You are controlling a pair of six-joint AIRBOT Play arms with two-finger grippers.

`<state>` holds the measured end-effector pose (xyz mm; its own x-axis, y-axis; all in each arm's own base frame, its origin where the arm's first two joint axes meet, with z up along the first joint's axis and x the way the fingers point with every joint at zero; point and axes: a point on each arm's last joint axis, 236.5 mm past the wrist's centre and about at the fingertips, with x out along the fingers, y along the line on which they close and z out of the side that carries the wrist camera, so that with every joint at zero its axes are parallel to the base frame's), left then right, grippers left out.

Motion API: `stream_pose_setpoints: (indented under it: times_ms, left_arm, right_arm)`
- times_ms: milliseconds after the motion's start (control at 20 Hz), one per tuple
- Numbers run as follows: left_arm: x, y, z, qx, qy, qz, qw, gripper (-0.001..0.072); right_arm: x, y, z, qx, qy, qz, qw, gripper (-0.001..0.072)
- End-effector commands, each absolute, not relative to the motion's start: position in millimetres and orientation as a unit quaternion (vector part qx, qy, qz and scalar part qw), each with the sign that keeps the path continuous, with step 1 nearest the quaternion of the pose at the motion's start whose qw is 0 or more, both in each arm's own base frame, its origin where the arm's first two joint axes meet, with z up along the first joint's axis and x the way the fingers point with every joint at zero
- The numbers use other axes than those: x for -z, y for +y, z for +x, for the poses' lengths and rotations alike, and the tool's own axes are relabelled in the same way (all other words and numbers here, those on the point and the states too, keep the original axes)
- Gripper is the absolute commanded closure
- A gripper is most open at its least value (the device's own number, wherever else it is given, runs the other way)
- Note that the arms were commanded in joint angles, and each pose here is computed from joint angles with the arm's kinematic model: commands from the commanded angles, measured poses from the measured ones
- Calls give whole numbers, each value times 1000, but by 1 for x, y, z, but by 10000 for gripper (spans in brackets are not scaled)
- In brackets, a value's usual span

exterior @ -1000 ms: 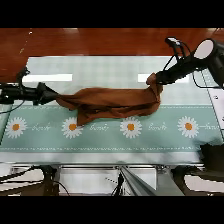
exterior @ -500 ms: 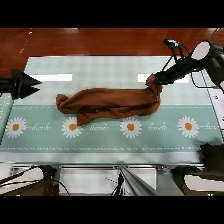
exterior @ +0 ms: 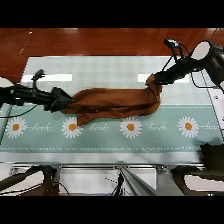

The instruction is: Fold the shirts.

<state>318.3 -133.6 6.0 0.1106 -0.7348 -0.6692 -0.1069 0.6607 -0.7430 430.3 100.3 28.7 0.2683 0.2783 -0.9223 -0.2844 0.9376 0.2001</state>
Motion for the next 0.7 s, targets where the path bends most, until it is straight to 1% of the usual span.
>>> stream_pose_setpoints:
  times_ms: [0,100,300,500,650]
  left_arm:
    - [14,-167,309,247,638,-289,670,79]
    - [28,-159,295,229,667,-251,663,79]
    - [55,-113,262,171,734,-155,639,79]
    - [60,-113,270,165,725,-150,651,79]
    - [75,-119,269,163,738,-150,638,79]
  right_arm:
    - [-28,101,430,-177,579,-3,796,682]
    - [-28,101,430,-177,579,-3,796,682]
    - [-29,101,431,-177,578,-3,797,682]
    - [-29,101,431,-177,577,-3,797,682]
    - [-29,101,431,-177,577,-3,797,682]
